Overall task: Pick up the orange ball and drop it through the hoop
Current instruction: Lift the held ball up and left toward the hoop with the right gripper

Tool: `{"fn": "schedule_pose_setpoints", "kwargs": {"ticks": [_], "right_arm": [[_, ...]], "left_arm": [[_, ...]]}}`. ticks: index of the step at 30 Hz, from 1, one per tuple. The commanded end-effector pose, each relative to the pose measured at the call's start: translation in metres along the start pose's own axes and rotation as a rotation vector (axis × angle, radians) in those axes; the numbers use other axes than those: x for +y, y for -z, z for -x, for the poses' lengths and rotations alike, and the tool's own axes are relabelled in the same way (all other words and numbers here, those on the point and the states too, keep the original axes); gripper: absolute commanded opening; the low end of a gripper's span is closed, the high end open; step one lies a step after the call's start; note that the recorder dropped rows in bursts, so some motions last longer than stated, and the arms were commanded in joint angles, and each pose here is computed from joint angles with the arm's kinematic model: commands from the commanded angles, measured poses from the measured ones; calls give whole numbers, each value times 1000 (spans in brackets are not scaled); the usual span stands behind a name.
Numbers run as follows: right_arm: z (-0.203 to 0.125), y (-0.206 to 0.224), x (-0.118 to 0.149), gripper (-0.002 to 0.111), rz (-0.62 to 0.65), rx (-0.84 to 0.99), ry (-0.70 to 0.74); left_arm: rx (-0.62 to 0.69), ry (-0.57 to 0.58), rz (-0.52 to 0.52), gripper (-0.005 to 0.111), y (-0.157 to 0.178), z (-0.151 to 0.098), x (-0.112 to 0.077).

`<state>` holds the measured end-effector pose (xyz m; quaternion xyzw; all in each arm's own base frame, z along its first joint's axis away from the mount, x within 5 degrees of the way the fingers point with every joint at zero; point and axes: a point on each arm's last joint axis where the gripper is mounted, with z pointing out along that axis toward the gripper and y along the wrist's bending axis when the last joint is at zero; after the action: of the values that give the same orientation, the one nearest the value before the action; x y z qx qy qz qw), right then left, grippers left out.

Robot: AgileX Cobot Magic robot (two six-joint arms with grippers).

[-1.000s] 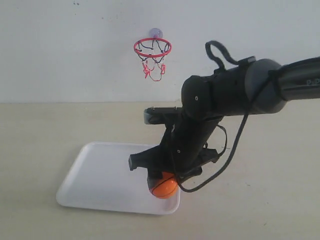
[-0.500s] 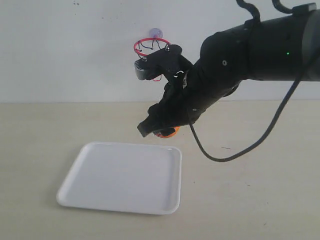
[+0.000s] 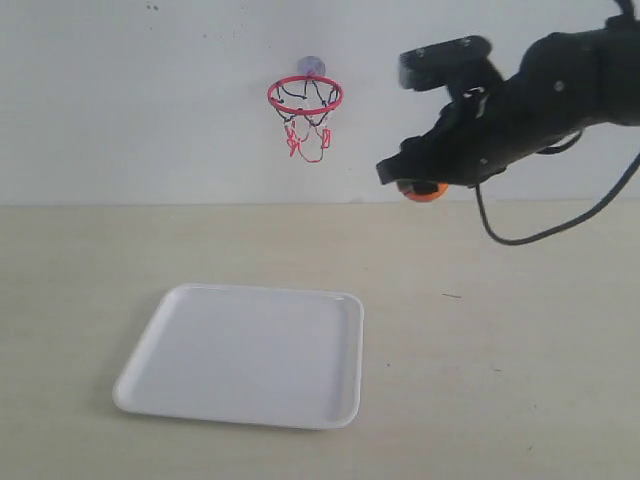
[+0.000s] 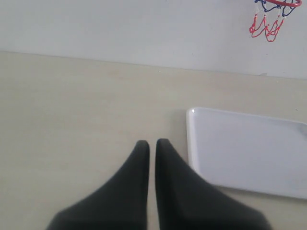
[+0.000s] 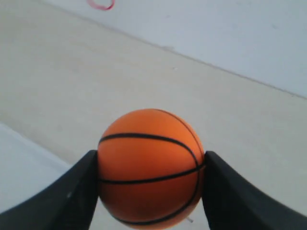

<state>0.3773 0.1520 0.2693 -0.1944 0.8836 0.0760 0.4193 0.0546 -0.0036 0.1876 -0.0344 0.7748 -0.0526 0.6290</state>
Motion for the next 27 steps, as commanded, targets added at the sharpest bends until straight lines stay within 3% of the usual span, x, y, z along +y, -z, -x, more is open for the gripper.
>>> {"fn": "schedule_pose_setpoints", "kwargs": {"ticks": [1, 3, 5, 8, 10, 14, 27], "right_arm": [[15, 7, -15, 0, 29, -143, 53], [20, 8, -10, 0, 77, -175, 197], [31, 8, -7, 0, 146, -226, 205], [55, 3, -21, 0, 200, -352, -16], [65, -4, -27, 0, 316, -396, -136], [77, -29, -27, 0, 559, -425, -186], [115, -63, -19, 0, 414, -562, -107]], "left_arm": [[1, -2, -2, 4, 0, -1, 0], [1, -2, -2, 4, 0, -1, 0], [1, -2, -2, 4, 0, -1, 0], [1, -2, -2, 4, 0, -1, 0], [1, -2, -2, 4, 0, -1, 0], [1, -2, -2, 4, 0, -1, 0], [1, -2, -2, 4, 0, -1, 0]]}}
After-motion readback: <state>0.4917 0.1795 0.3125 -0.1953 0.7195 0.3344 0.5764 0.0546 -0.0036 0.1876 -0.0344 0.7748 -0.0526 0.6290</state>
